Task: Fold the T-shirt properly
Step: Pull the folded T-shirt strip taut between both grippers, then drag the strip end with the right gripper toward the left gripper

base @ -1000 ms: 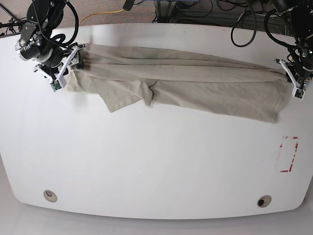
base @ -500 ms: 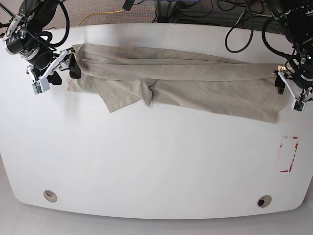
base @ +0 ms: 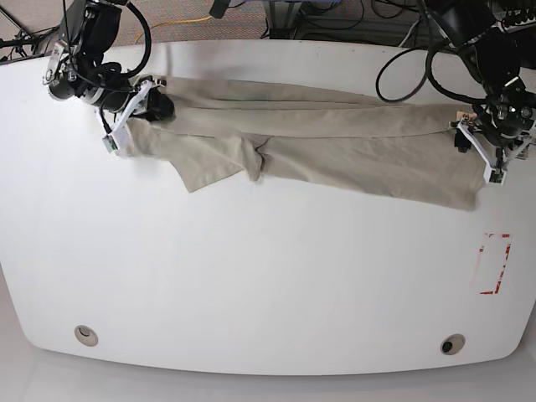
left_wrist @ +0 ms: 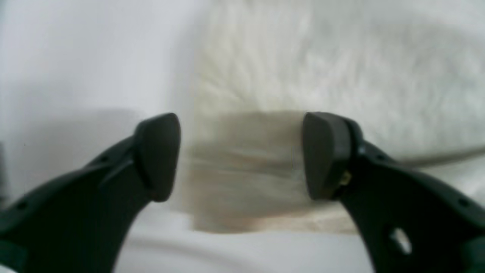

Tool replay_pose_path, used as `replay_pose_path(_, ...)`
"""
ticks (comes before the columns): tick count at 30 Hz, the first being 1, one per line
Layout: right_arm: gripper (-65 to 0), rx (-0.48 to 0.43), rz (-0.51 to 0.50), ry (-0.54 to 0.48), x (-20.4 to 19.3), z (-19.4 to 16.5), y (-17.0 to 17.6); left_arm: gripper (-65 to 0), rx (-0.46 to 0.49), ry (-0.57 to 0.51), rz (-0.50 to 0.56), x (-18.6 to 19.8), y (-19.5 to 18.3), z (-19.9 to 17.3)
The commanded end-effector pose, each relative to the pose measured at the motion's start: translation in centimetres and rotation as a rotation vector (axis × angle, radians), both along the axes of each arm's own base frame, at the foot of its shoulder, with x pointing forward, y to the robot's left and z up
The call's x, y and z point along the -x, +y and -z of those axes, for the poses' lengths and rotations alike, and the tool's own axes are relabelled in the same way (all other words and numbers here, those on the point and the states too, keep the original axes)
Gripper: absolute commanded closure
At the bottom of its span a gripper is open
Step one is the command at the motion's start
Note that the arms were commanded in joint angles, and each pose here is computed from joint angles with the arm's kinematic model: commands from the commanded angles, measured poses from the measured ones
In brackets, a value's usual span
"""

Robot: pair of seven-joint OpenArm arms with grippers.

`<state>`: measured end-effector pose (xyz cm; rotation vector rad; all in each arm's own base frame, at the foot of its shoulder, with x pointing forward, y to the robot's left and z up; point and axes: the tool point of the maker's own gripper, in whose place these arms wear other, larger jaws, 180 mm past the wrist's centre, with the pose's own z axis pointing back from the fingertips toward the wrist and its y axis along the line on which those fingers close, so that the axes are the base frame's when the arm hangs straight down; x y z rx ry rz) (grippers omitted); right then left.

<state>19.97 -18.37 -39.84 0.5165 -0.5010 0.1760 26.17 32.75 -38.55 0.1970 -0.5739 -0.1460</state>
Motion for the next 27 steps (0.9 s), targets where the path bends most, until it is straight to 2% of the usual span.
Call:
replay_pose_path(1,-16.5,-0.027,0.001,-0.067,-1.5,-1.0,-0.4,-40.0,0.008,-0.028,0.005,-0.8,0.2,-0.4)
replay_pose_path(6,-17.1,-0.043,0.013,-0.034,-2.9,0.9,-2.1,-38.2,0.036,0.011,-0.007,0.0,0.1,1.0)
replay_pose_path(13,-17.3,-0.023,-0.041,-0.035,-6.9,1.6,-3.2,-38.2,0.030,0.045,0.001,1.7,-0.1,1.8)
replay_pose_path(16,-17.3,-0.005,-0.061,-0.063,-8.7,0.7,-3.5,-38.2,0.016,0.040,0.003,1.8,-0.2,1.3)
replay_pose_path(19,-17.3,0.013,-0.066,-0.104,-10.2,-0.8,-4.2,-38.2,0.017,0.090,-0.014,3.2,-0.5,1.9)
replay_pose_path(24,-17.4,0.054,-0.096,-0.175,-12.8,-3.8,-4.5,-38.2,-0.016,0.101,-0.052,4.1,0.6,0.9)
replay_pose_path(27,-21.4,0.063,-0.119,-0.225,-13.7,-5.3,-3.9,-38.2,-0.027,0.097,-0.053,4.4,0.8,0.5)
